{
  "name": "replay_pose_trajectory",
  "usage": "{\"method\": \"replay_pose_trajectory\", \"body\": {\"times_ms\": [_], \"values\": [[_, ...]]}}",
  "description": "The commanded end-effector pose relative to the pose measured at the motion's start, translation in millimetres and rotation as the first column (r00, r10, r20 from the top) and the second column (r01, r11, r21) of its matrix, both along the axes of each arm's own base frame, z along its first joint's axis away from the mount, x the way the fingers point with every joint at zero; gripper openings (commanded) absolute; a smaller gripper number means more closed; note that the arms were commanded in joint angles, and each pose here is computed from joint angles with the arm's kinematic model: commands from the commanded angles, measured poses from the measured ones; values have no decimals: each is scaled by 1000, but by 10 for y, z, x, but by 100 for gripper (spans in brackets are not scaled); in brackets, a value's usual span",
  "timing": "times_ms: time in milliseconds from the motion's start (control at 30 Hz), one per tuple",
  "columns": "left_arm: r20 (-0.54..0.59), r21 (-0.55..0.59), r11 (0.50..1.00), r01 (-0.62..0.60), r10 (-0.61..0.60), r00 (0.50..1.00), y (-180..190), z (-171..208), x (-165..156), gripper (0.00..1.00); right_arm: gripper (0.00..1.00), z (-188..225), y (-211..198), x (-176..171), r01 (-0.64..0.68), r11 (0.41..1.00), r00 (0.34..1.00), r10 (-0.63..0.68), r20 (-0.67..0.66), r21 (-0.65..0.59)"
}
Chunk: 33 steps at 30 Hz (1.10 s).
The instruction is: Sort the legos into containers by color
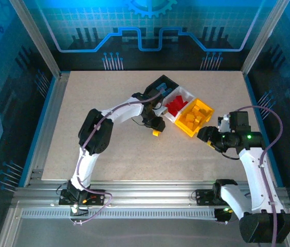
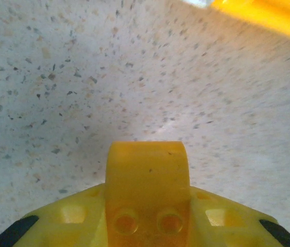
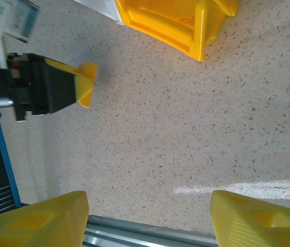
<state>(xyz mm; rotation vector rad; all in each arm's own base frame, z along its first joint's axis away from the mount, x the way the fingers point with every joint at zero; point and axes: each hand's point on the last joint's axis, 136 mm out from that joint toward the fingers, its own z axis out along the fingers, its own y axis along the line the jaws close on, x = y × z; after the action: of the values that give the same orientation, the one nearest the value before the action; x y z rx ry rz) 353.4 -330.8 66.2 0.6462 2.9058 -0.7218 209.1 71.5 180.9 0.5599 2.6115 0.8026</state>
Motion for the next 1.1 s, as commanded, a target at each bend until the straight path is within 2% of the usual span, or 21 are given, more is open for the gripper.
{"method": "replay_pose_trajectory", "body": {"times_ms": [0,133,200,267,367,533,667,900,1000,1067], "values": [[-112,-219,960,-177,156,981,-256,535,26,34,65,-51,-89,22,34,999,999,-34,-4,-24],[-226,-378,854,-358,290,930,-589,838,221,34,64,-134,-233,-39,113,992,991,-117,-63,-61],[-301,-415,796,-442,338,892,-770,904,314,34,64,-131,-246,-59,134,989,988,-138,-71,-57],[-319,-435,771,-465,351,881,-965,959,400,34,64,-204,-257,-123,151,987,984,-156,-88,-60],[-297,-447,776,-445,340,892,-1265,994,481,34,64,-251,-241,-164,151,988,984,-154,-87,-46],[-269,-413,789,-455,372,888,-1507,872,674,35,64,-263,-216,-155,143,989,987,-145,-74,-21],[-246,-406,786,-466,397,884,-1565,801,831,46,65,-197,-261,-92,150,988,988,-151,-45,-27],[-202,-454,782,-427,376,904,-1616,1014,901,68,67,-75,-319,186,174,985,985,-174,0,-12],[-131,-457,809,-370,350,927,-1511,1220,853,73,68,50,-454,367,196,979,980,-193,50,-59],[-33,-440,842,-313,334,942,-1320,1446,803,76,70,66,-614,520,223,968,973,-213,91,-115]]}}
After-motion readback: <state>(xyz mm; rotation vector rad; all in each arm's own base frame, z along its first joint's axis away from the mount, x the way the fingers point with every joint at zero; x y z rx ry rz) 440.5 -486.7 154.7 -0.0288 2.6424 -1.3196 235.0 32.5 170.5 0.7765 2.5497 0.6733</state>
